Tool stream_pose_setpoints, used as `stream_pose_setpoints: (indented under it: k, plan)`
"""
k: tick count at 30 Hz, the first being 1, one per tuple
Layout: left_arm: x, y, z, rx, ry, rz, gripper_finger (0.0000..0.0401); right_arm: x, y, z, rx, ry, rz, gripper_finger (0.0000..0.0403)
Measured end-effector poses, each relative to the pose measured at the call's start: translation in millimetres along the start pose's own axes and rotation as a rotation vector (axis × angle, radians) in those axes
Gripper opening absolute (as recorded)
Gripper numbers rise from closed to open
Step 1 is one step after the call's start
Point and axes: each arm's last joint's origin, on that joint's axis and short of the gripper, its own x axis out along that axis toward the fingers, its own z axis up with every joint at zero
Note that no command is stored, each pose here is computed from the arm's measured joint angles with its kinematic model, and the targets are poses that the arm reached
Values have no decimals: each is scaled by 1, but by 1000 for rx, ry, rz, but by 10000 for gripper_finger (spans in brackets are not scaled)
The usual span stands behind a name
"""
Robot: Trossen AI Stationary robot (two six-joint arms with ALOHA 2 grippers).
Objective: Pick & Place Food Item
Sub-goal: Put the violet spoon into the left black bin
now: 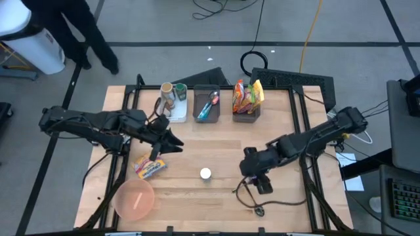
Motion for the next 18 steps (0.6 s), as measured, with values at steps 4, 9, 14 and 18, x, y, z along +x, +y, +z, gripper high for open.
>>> stream_pose_setpoints:
  k: [4, 9, 14, 18]
  plan:
    - [1, -2, -4, -5, 19, 10, 157, 22, -4, -14, -10, 212, -46, 201]
    - [3, -5, -7, -9, 29, 3, 157, 49, -10, -24, -38, 271, -47, 201]
    - [4, -9, -8, -12, 23, 9, 157, 61, -19, -41, 30, 312, -68, 201]
    - [4, -11, -10, -8, 22, 10, 157, 67, -23, -60, 169, 352, -34, 201]
